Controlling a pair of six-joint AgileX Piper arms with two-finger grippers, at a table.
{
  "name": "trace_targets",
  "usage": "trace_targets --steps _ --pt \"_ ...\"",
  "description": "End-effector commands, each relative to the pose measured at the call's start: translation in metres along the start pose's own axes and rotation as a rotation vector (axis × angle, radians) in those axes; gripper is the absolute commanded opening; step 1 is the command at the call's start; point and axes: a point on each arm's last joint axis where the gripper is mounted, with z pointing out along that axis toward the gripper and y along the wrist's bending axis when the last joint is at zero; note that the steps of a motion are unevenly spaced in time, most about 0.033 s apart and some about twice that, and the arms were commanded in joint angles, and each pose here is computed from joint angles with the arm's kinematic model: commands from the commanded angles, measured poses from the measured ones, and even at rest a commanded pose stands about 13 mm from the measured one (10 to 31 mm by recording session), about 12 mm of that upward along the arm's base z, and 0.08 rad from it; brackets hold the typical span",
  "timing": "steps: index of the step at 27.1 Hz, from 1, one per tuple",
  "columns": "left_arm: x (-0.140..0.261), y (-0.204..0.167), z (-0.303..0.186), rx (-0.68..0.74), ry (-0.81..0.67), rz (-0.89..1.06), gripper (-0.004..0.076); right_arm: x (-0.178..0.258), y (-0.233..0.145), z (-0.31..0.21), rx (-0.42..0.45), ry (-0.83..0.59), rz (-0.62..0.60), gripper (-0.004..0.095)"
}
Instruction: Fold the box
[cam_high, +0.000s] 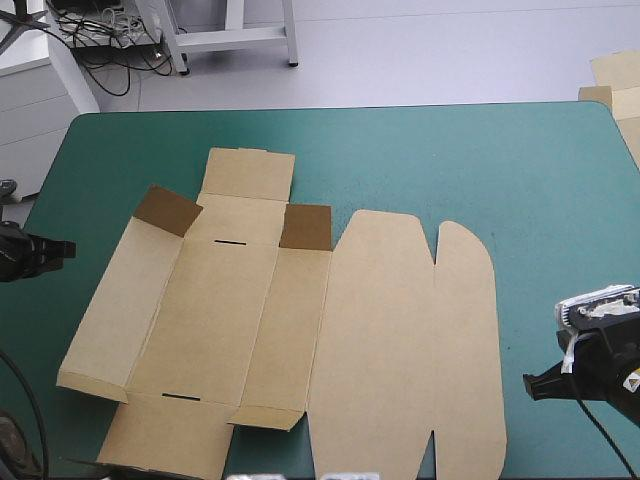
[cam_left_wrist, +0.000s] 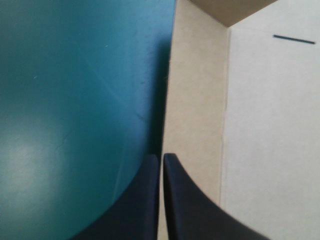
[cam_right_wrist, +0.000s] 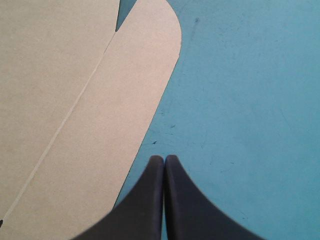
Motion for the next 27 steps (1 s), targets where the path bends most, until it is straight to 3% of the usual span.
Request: trace_targets --steps 1,6,13,16,27 --pt "0.001 0.0 -0.017 -0.071 -0.008 0.026 0.0013 -0.009 -0.003 -0.005 0.025 -0.072 -0.005 -0.002" --pt "0.0 0.004 -0.014 -0.097 0.002 0.096 0.0043 -0.009 -0.003 -0.005 0.027 -0.072 -0.006 -0.002" --pt "-0.005 0.009 0.017 0.086 0.056 0.013 0.0352 -0.01 -0.003 -0.005 0.029 -0.078 -0.006 -0.002" --pt "-0.006 0.017 0.033 0.117 0.09 -0.014 0.0426 -0.01 -0.003 -0.005 0.029 -0.078 -0.006 -0.002" --pt "0.007 0.029 0.07 0.178 0.213 -0.121 0.046 -0.01 -0.003 -0.005 0.034 -0.084 -0.007 -0.002"
